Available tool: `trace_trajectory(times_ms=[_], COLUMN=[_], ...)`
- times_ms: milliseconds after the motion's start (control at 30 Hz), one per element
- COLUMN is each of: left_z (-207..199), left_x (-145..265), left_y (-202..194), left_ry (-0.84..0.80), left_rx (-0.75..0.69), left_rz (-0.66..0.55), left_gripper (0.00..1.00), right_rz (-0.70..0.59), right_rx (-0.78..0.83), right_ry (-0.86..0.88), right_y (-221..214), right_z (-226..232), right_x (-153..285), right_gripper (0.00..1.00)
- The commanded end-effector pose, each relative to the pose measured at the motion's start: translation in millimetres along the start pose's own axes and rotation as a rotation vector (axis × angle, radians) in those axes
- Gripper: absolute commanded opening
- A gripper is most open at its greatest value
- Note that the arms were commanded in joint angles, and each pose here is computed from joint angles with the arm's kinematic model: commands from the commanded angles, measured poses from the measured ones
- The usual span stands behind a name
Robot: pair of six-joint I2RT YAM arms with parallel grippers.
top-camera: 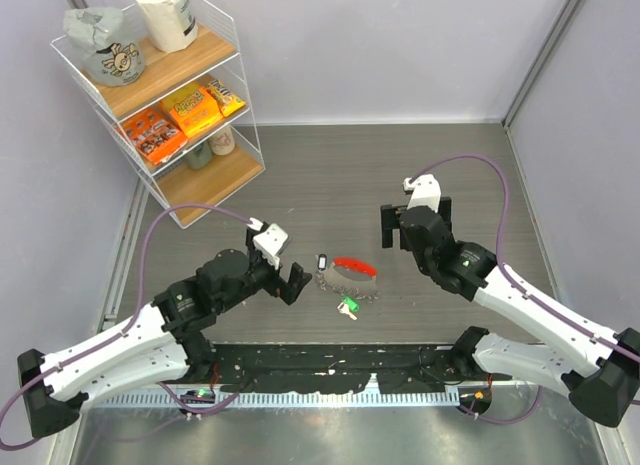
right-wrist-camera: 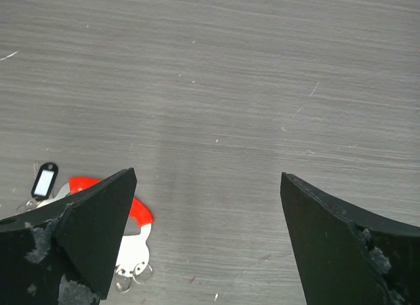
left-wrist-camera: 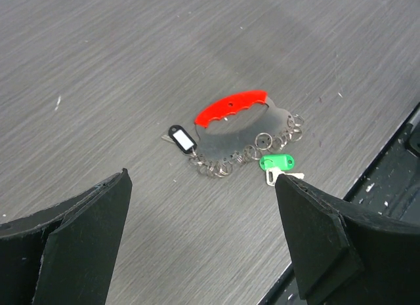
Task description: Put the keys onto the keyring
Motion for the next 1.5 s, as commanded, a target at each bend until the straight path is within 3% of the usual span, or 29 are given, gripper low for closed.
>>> trace_trajectory(times_ms=[0,100,333,500,700,1033,1467], left_z=[-9,-12,-17,-16,-15,-14,-14], left_x=[1,2,-1,-4,-5,-2,-1], left_y=[1,2,1,-7,-15,-17,-19], left_ry=[-0.077,-0.106,-0.152,-0.156,-0.163,-0.178,-0.182], left_rx=[0.017,0.014,-0.008,-0.013,-0.012,-0.004,-0.004], left_rz=[-0.018,-0.027,-0.039,-0.032,-0.046,-0.075,-0.072], left_gripper=[1.0,1.0,1.0,1.0,1.0,1.0,1.0], right_rz=[0.043,0.09,0.249,0.273,0.29,0.372,0.437], right_rx=[-0.027,-0.055,-0.066,-0.077,-0.063,-0.061,0.008], right_ry=[0.063,0.128,0.23,0.283,0.318,0.278,0.258], right_y=[-14,-32,-85,-97,-107,-140,-164], right_z=[3,12,34,46,55,54,70], right_x=[10,11,9,17,25,22,28], right_gripper=[0.95,0.9,0.7,0.66,0.52,0.45,0.47])
Point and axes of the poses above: each gripper's point midway between its finger pads, its own x axis back along the fingers, its own z axis along the line the jaws close on, y = z × x, the point moved 6 cm from there along x, back along the fingers, and after that the axes turned 7 degrees about x, right-handed, at the moved point
